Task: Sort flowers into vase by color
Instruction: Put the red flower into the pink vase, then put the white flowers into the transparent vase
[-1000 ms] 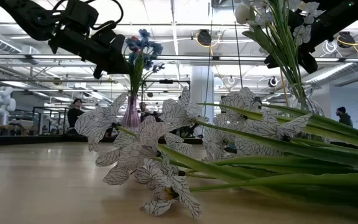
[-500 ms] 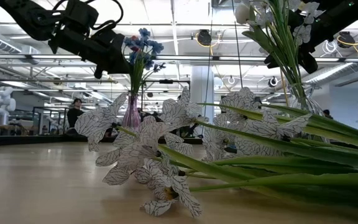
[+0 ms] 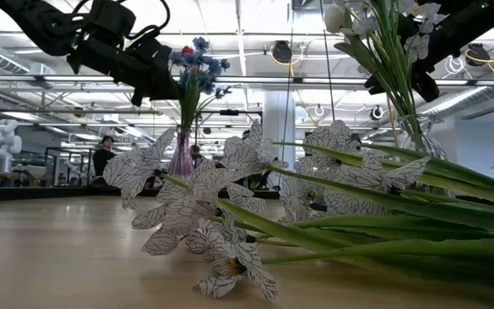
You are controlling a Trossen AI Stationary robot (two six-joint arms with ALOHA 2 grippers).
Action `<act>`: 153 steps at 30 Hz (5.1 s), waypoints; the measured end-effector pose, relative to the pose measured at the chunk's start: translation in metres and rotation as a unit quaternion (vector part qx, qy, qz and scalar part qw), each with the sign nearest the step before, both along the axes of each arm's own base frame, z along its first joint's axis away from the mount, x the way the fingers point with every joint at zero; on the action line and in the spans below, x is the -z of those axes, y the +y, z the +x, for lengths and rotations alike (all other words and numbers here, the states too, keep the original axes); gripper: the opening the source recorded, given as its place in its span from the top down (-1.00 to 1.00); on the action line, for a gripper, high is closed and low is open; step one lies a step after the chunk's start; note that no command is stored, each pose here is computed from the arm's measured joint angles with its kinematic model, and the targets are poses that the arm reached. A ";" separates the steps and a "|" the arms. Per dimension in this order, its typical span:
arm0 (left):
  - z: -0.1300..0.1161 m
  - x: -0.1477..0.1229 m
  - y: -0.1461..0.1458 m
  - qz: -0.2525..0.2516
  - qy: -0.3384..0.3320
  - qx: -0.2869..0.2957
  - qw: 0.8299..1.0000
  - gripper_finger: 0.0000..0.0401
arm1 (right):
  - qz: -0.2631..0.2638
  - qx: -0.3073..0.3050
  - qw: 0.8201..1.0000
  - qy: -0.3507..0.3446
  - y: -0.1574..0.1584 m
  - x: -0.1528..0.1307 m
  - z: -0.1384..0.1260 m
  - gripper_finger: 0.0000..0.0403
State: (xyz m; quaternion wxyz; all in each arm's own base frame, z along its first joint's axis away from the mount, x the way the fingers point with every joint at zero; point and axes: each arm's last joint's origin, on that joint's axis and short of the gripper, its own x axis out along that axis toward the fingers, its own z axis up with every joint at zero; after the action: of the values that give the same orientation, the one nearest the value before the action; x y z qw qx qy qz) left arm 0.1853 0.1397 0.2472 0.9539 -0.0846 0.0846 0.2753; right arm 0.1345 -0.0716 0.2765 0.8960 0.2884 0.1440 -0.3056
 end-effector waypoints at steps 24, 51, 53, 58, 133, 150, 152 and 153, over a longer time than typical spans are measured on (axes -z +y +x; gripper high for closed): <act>-0.016 -0.024 -0.012 0.032 -0.042 -0.005 0.999 0.28 | -0.013 0.038 0.999 0.007 -0.002 0.000 -0.001 0.58; -0.013 -0.037 -0.123 -0.006 -0.056 0.007 0.998 0.28 | -0.154 0.019 0.987 0.048 0.016 -0.097 -0.043 0.94; -0.012 -0.036 -0.133 -0.006 -0.057 0.009 0.998 0.28 | -0.146 0.015 0.987 0.059 0.021 -0.109 -0.052 0.97; -0.010 -0.032 -0.150 -0.005 -0.043 0.017 0.999 0.28 | -0.092 -0.027 0.993 0.074 0.034 -0.124 -0.066 0.99; -0.024 0.008 -0.200 -0.120 0.160 0.308 0.930 0.28 | 0.236 -0.126 0.883 0.386 0.353 0.081 0.186 0.48; -0.024 0.008 -0.200 -0.120 0.160 0.306 0.931 0.28 | 0.202 -0.162 0.873 0.414 0.360 0.139 0.206 -0.03; -0.024 0.008 -0.200 -0.121 0.160 0.306 0.931 0.28 | 0.198 -0.166 0.871 0.418 0.360 0.140 0.206 0.11; -0.024 0.008 -0.200 -0.121 0.160 0.306 0.931 0.28 | 0.198 -0.164 0.871 0.419 0.359 0.141 0.206 0.23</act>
State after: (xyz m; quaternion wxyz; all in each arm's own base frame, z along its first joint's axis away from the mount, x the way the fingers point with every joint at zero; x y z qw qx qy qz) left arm 0.1612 -0.0599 0.2394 0.9483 -0.1238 0.2905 -0.0321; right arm 0.3405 0.2876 0.1360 0.7129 0.2772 0.6083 -0.2117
